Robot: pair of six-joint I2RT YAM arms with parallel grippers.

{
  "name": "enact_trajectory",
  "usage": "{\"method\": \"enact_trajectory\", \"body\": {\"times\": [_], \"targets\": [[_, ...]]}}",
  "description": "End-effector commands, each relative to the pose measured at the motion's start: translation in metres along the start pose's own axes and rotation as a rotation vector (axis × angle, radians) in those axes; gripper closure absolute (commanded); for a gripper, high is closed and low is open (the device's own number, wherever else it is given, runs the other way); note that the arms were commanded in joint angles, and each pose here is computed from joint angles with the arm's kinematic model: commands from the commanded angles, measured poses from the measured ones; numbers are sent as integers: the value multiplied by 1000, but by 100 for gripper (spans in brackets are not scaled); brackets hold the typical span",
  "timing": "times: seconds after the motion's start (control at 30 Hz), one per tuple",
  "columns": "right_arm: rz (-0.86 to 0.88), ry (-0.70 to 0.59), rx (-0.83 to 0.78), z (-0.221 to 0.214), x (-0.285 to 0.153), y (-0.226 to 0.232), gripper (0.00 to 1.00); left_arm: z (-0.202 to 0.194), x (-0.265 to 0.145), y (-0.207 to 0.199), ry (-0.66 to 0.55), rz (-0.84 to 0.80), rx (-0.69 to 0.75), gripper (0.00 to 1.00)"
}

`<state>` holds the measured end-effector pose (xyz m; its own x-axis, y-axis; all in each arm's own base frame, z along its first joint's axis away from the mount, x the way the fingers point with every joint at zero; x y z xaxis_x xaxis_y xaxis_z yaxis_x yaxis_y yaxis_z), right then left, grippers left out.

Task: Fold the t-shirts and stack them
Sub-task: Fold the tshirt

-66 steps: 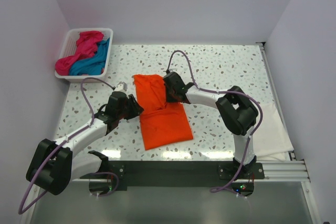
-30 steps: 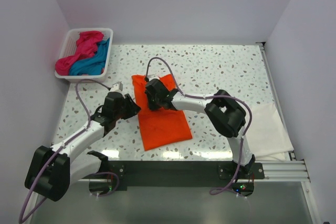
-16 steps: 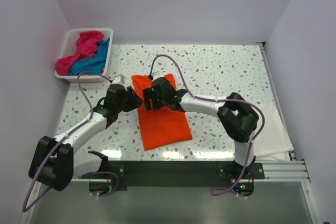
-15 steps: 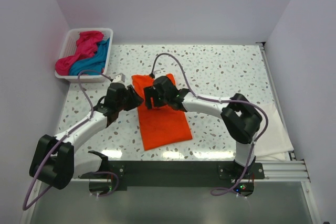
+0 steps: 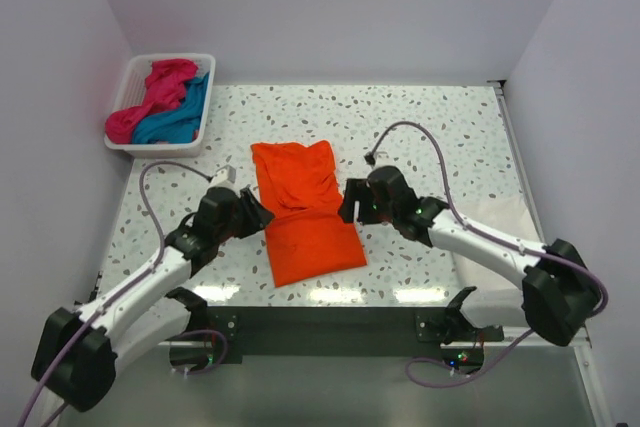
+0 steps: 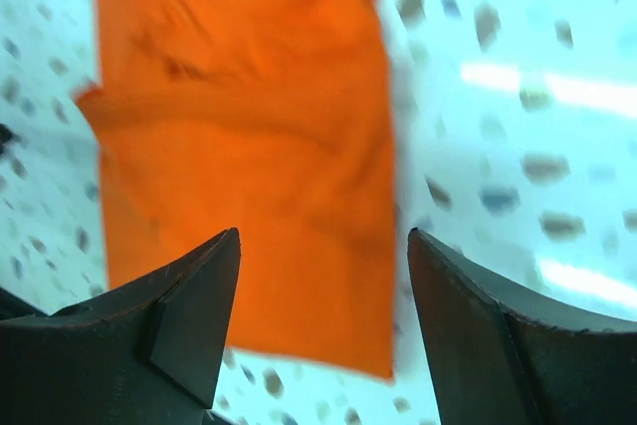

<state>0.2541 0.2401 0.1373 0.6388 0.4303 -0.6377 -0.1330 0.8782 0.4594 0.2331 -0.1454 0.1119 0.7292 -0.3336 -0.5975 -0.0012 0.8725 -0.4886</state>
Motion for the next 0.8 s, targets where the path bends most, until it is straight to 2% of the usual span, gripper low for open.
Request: {"method": "enact_trajectory", "body": {"times": [0.0, 0.07, 0.23, 0.47, 0.77], "targets": [[-43, 106, 73, -52, -23, -35, 29, -46, -22, 11, 101, -23, -68, 51], [-11, 143, 128, -74, -36, -44, 30, -63, -34, 8, 141, -70, -80, 50], [-9, 193, 207, -99, -48, -57, 31, -102, -53, 20, 272, -26, -107, 49], [-3, 245, 290, -119, -42, -62, 37, -126, -68, 34, 346, 64, -146, 49], [2, 269, 345, -130, -32, -63, 39, -155, -60, 28, 425, 44, -144, 47]]}}
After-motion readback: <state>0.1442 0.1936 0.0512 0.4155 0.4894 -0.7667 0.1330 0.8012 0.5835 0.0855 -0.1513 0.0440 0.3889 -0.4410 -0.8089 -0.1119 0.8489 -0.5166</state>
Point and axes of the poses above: each gripper's point midway between its finger pads, its own x axis out along the fingers, its own y axis along the line the jaws close on, z = x × y, the point moved 3 cm from there along -x, back along the fingers, and after that the axes turned 7 degrees about x, right-handed, at the moved point
